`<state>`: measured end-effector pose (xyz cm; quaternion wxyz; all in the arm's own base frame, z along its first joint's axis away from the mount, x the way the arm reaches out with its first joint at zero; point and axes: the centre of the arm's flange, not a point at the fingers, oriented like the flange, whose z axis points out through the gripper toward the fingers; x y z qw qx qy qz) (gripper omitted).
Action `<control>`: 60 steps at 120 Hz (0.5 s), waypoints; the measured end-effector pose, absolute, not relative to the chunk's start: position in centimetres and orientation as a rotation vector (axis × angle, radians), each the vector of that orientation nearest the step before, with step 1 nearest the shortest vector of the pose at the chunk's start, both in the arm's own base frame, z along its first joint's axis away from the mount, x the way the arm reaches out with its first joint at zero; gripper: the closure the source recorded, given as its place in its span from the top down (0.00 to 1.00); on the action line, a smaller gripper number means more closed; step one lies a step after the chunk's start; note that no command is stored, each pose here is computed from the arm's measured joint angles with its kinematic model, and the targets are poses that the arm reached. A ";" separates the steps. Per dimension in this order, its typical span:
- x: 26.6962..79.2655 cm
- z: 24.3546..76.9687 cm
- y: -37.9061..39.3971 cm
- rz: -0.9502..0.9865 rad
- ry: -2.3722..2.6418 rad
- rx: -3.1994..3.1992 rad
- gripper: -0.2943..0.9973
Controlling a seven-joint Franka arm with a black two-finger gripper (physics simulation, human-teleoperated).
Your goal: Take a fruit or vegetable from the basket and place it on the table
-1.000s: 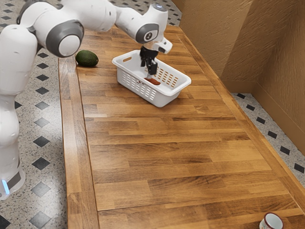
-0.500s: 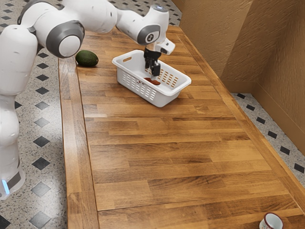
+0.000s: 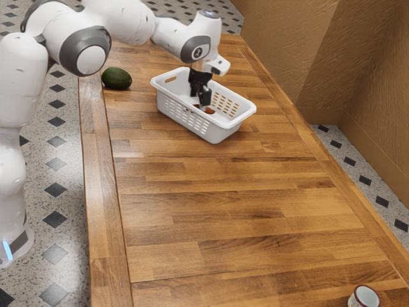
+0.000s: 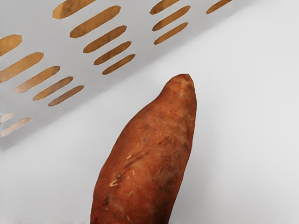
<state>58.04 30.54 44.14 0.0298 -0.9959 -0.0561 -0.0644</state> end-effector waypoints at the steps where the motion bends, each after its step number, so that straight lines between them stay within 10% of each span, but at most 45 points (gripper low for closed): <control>1: 58.0 44.1 30.6 -0.198 -0.173 -3.071 0.77; 60: 58.3 41.8 31.2 -0.174 -0.194 -3.092 0.77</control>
